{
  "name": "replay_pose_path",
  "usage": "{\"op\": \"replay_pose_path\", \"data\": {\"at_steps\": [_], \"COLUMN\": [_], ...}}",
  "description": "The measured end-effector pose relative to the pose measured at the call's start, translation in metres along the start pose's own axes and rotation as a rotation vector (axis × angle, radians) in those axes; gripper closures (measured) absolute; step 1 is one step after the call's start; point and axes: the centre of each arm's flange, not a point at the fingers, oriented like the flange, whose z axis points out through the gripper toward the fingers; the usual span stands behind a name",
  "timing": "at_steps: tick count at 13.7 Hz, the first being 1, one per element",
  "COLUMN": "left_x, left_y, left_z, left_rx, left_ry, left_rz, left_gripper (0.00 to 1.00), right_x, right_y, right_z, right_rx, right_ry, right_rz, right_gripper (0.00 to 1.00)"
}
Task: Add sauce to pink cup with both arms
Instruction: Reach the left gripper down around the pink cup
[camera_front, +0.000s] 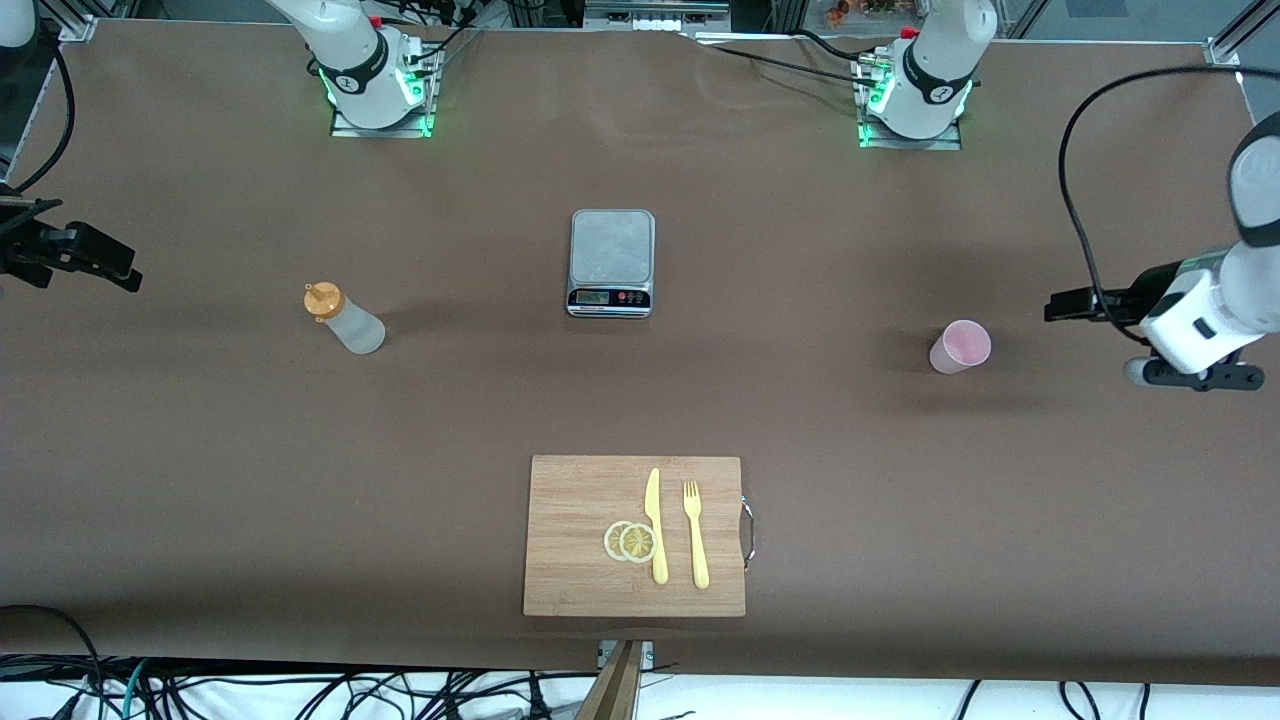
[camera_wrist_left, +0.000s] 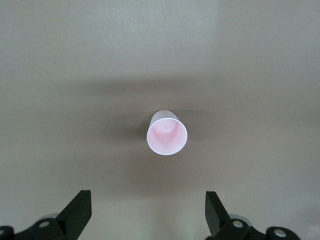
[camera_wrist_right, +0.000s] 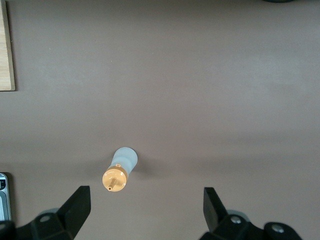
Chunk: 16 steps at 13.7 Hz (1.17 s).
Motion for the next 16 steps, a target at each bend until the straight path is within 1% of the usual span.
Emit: {"op": "replay_pose_path", "data": {"at_steps": [2,6,12,16], "left_x": [0.004,0.009,0.008,0.007], "left_y": [-0.004,-0.009,-0.013,-0.014], "left_z": [0.031,0.093,0.156,0.187], "left_rx": [0.021,0.046,0.056,0.058], "left_ry": [0.011,0.082,0.148,0.159], "left_rz": [0.001,0.005,0.013,0.015], "left_gripper": [0.00,0.00,0.01,0.01], "right_x": [0.000,0.000,0.000,0.000], "right_y": [0.000,0.000,0.000,0.000], "right_z": [0.000,0.000,0.000,0.000], "right_rx": [0.000,0.000,0.000,0.000], "right_ry": [0.000,0.000,-0.001,-0.001], "right_rz": [0.000,0.000,0.000,0.000], "right_gripper": [0.00,0.00,0.00,0.00]}}
